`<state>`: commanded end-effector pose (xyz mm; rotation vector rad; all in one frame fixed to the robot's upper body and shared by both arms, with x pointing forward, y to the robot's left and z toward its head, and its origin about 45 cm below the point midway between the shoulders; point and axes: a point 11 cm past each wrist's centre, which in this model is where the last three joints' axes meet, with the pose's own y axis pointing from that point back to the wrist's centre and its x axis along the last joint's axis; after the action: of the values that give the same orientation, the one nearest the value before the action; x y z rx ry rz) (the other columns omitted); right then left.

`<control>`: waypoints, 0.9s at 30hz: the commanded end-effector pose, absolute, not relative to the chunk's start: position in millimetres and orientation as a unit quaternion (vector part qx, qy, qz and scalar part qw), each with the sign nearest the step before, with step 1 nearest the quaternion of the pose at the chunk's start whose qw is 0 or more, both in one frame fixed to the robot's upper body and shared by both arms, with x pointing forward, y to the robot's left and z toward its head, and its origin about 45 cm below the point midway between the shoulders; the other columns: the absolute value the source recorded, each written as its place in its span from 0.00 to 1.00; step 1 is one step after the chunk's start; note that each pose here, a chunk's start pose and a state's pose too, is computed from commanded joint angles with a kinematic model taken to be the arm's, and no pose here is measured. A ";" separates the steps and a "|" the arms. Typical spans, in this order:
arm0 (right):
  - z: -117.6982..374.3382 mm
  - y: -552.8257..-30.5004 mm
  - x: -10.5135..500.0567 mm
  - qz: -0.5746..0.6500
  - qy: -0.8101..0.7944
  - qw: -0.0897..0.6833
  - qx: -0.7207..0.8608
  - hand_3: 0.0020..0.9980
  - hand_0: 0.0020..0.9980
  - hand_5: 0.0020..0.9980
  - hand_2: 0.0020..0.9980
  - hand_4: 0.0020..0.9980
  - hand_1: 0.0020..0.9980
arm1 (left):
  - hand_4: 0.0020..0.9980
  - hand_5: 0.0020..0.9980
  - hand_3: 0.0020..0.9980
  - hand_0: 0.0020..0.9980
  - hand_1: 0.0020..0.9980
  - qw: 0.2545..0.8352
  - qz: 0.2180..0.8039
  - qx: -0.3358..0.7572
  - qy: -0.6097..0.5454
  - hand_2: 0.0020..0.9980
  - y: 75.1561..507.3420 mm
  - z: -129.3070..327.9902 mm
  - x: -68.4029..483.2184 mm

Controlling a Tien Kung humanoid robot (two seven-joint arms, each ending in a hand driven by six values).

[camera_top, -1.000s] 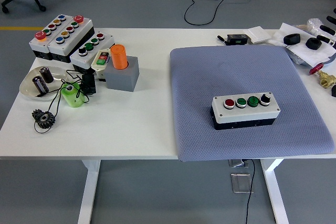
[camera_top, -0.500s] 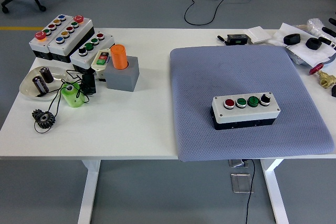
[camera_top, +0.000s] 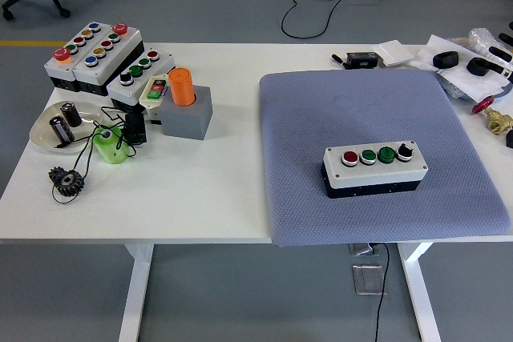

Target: Pick up the button,place it on the desk,press the button,press the button

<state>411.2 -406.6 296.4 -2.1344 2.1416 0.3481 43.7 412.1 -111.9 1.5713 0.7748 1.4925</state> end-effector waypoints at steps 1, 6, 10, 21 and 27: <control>296.6 -406.1 411.4 0.115 0.702 0.050 -0.701 0.84 0.80 0.49 0.85 0.70 0.80 | 0.26 0.98 0.46 0.60 0.54 0.408 0.592 0.623 0.308 0.51 412.1 -111.9 44.0; 298.0 -404.9 412.0 0.113 0.702 0.051 -0.701 0.84 0.80 0.49 0.85 0.70 0.80 | 0.26 0.98 0.46 0.60 0.54 0.408 0.592 0.623 0.307 0.52 412.1 -111.8 44.4; 293.8 -403.6 412.1 0.116 0.704 0.037 -0.699 0.84 0.79 0.49 0.85 0.70 0.79 | 0.26 0.98 0.46 0.60 0.54 0.408 0.592 0.623 0.307 0.51 412.2 -111.8 44.4; 290.9 -402.7 411.8 0.122 0.705 0.033 -0.698 0.84 0.79 0.49 0.85 0.70 0.79 | 0.26 0.98 0.46 0.60 0.54 0.408 0.593 0.622 0.307 0.51 412.3 -111.6 45.7; 290.6 -401.9 412.0 0.124 0.704 0.034 -0.698 0.84 0.79 0.49 0.84 0.70 0.79 | 0.27 0.98 0.46 0.60 0.54 0.409 0.593 0.622 0.307 0.51 412.1 -111.7 45.7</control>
<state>412.0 -401.9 290.6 -2.1475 2.1649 0.3803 45.7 412.1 -111.7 1.5674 0.7743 1.4938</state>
